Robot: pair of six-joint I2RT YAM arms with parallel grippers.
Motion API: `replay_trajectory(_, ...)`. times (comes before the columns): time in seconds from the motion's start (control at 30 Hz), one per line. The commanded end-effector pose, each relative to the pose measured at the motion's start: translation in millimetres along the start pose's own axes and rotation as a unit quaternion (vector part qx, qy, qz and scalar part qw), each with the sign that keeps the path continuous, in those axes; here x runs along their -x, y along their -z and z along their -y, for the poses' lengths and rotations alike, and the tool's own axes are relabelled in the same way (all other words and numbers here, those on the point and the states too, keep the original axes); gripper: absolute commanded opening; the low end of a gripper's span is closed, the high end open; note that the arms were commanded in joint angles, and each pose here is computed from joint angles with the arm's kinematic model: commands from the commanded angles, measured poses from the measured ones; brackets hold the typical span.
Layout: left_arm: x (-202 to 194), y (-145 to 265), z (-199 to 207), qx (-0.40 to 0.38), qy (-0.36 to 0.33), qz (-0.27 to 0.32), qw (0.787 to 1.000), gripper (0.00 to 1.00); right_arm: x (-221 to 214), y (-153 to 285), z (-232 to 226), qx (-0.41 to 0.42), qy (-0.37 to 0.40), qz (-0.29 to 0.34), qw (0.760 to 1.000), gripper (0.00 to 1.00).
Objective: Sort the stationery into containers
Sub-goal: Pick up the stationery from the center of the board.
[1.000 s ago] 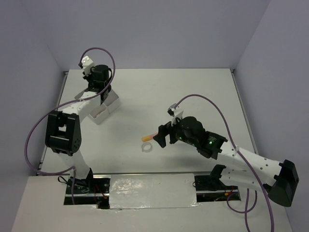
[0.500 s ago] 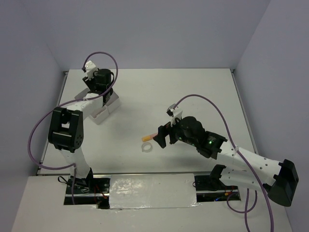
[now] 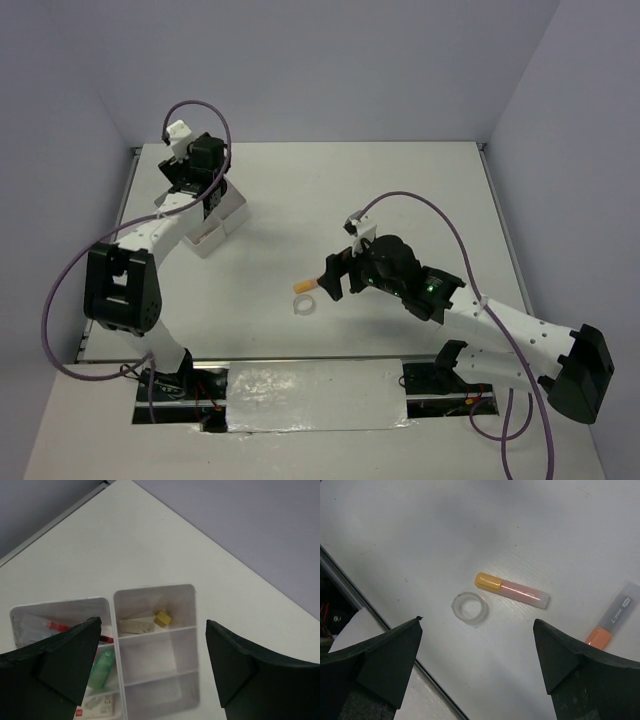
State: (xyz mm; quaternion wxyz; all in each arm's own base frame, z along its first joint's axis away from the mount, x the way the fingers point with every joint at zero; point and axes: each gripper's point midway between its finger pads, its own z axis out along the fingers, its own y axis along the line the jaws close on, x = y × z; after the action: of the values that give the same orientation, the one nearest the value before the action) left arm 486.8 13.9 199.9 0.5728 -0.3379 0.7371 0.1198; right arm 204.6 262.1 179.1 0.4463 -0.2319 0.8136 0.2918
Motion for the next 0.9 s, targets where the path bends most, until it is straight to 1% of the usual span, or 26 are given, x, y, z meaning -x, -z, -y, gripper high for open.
replay_trajectory(0.0, 26, 45, 21, -0.069, 0.008, -0.044, 0.997, 0.99, 24, -4, 5, -0.018, -0.020, 0.020, 0.999, 1.00)
replay_trajectory(0.03, 18, 54, 21, -0.085, -0.004, -0.068, 0.994, 0.99, 25, -4, 13, -0.035, -0.029, 0.019, 0.999, 1.00)
replay_trajectory(0.1, 2, 82, 39, -0.156, -0.024, -0.114, 0.981, 0.99, 31, -1, 29, -0.075, -0.065, 0.032, 0.995, 1.00)
replay_trajectory(0.13, -8, 92, 44, -0.180, -0.052, -0.129, 0.974, 0.99, 30, 1, 36, -0.091, -0.076, 0.034, 0.992, 1.00)
replay_trajectory(0.17, -25, 104, 43, -0.190, -0.078, -0.157, 0.966, 0.99, 34, 3, 49, -0.115, -0.097, 0.044, 0.988, 1.00)
replay_trajectory(0.2, -40, 124, 55, -0.222, -0.104, -0.172, 0.954, 0.99, 36, 6, 54, -0.128, -0.107, 0.048, 0.985, 1.00)
replay_trajectory(0.23, -59, 135, 56, -0.246, -0.148, -0.185, 0.940, 0.99, 34, 10, 61, -0.148, -0.116, 0.042, 0.981, 1.00)
replay_trajectory(0.27, -73, 153, 66, -0.281, -0.170, -0.193, 0.924, 0.99, 38, 17, 73, -0.179, -0.133, 0.058, 0.973, 1.00)
replay_trajectory(0.3, -91, 172, 75, -0.334, -0.187, -0.217, 0.898, 0.99, 39, 21, 76, -0.187, -0.138, 0.064, 0.970, 1.00)
replay_trajectory(0.33, -112, 184, 71, -0.370, -0.228, -0.229, 0.871, 0.99, 36, 26, 79, -0.197, -0.144, 0.067, 0.968, 1.00)
replay_trajectory(0.37, -122, 202, 82, -0.416, -0.236, -0.227, 0.848, 0.99, 44, 37, 79, -0.195, -0.156, 0.089, 0.964, 1.00)
replay_trajectory(0.4, -137, 218, 84, -0.459, -0.255, -0.239, 0.817, 0.99, 42, 41, 80, -0.197, -0.157, 0.095, 0.963, 1.00)
replay_trajectory(0.47, -163, 234, 83, -0.477, -0.283, -0.262, 0.790, 0.98, 50, 53, 76, -0.182, -0.158, 0.120, 0.963, 1.00)
replay_trajectory(0.53, -181, 237, 81, -0.467, -0.308, -0.281, 0.780, 0.93, 50, 56, 68, -0.160, -0.153, 0.118, 0.968, 1.00)
replay_trajectory(0.57, -186, 238, 79, -0.461, -0.316, -0.286, 0.778, 0.91, 51, 59, 66, -0.153, -0.144, 0.117, 0.971, 1.00)
replay_trajectory(0.6, -194, 245, 77, -0.462, -0.324, -0.297, 0.770, 0.89, 48, 58, 62, -0.143, -0.141, 0.107, 0.974, 1.00)
replay_trajectory(0.73, -213, 256, 69, -0.464, -0.334, -0.312, 0.759, 0.88, 33, 48, 50, -0.105, -0.115, 0.070, 0.985, 1.00)
replay_trajectory(0.77, -215, 261, 69, -0.469, -0.337, -0.311, 0.755, 0.87, 28, 44, 50, -0.106, -0.116, 0.059, 0.986, 1.00)
replay_trajectory(0.8, -219, 262, 67, -0.471, -0.341, -0.312, 0.751, 0.83, 25, 42, 52, -0.107, -0.116, 0.055, 0.986, 1.00)
replay_trajectory(0.87, -228, 274, 67, -0.493, -0.352, -0.318, 0.730, 0.81, 21, 39, 52, -0.106, -0.116, 0.047, 0.986, 1.00)
